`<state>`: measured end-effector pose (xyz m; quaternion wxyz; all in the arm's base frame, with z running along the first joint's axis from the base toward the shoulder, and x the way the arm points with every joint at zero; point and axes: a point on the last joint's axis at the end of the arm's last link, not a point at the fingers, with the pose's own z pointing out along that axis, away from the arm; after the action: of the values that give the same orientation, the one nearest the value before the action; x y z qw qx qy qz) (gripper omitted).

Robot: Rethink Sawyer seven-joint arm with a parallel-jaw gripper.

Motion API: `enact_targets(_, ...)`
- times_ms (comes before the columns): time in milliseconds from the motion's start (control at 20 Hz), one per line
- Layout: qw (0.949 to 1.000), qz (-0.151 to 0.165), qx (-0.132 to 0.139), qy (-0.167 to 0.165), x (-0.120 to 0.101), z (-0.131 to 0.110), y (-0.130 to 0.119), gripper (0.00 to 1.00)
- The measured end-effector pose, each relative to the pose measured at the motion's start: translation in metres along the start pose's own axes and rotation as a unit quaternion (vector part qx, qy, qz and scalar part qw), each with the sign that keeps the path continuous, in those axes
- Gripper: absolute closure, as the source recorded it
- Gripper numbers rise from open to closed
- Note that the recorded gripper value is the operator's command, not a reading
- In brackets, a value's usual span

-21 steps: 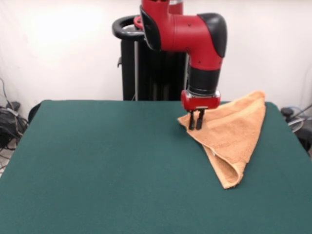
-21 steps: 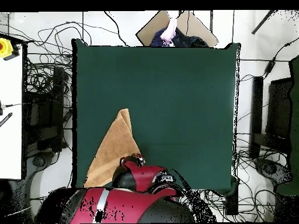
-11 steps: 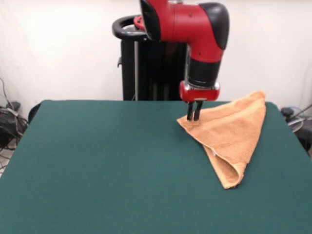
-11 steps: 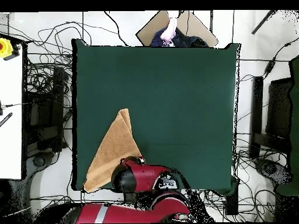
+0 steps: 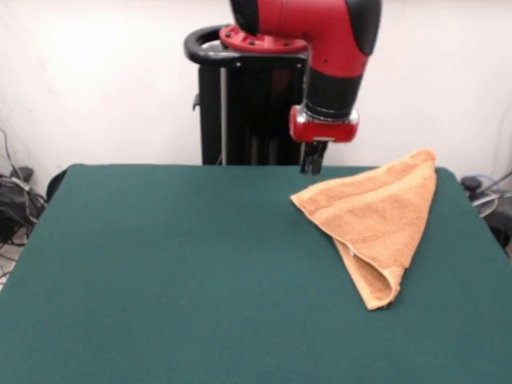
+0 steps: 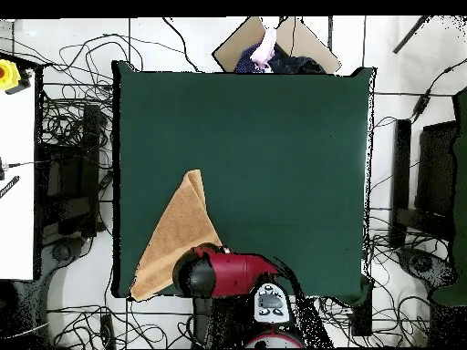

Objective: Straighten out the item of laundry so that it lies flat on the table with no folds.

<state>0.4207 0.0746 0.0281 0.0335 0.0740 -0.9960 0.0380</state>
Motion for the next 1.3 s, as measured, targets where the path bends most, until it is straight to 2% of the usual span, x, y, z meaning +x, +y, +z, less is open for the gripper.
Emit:
enact_targets(50, 1.0, 0.006, 0.0, -0.004, -0.002, 0.0, -0.006, 0.0)
enact_targets(250, 0.9999, 0.012, -0.005, -0.009, -0.004, 0.003, -0.009, 0.0)
enact_targets(600, 0.999, 0.019, -0.022, -0.033, -0.008, 0.024, -0.006, 0.0)
enact_targets(850, 0.9972, 0.002, -0.031, -0.067, -0.002, 0.049, 0.021, 0.0)
enact_targets(1050, 0.9962, -0.014, -0.033, -0.079, 0.003, 0.06, 0.041, 0.0)
enact_targets(1100, 0.9958, -0.025, -0.033, -0.081, 0.01, 0.069, 0.054, 0.0)
enact_targets(1200, 0.9954, -0.033, -0.032, -0.084, 0.015, 0.074, 0.063, 0.0)
enact_targets(1300, 0.9931, -0.043, -0.019, -0.107, 0.02, 0.077, 0.066, 0.0)
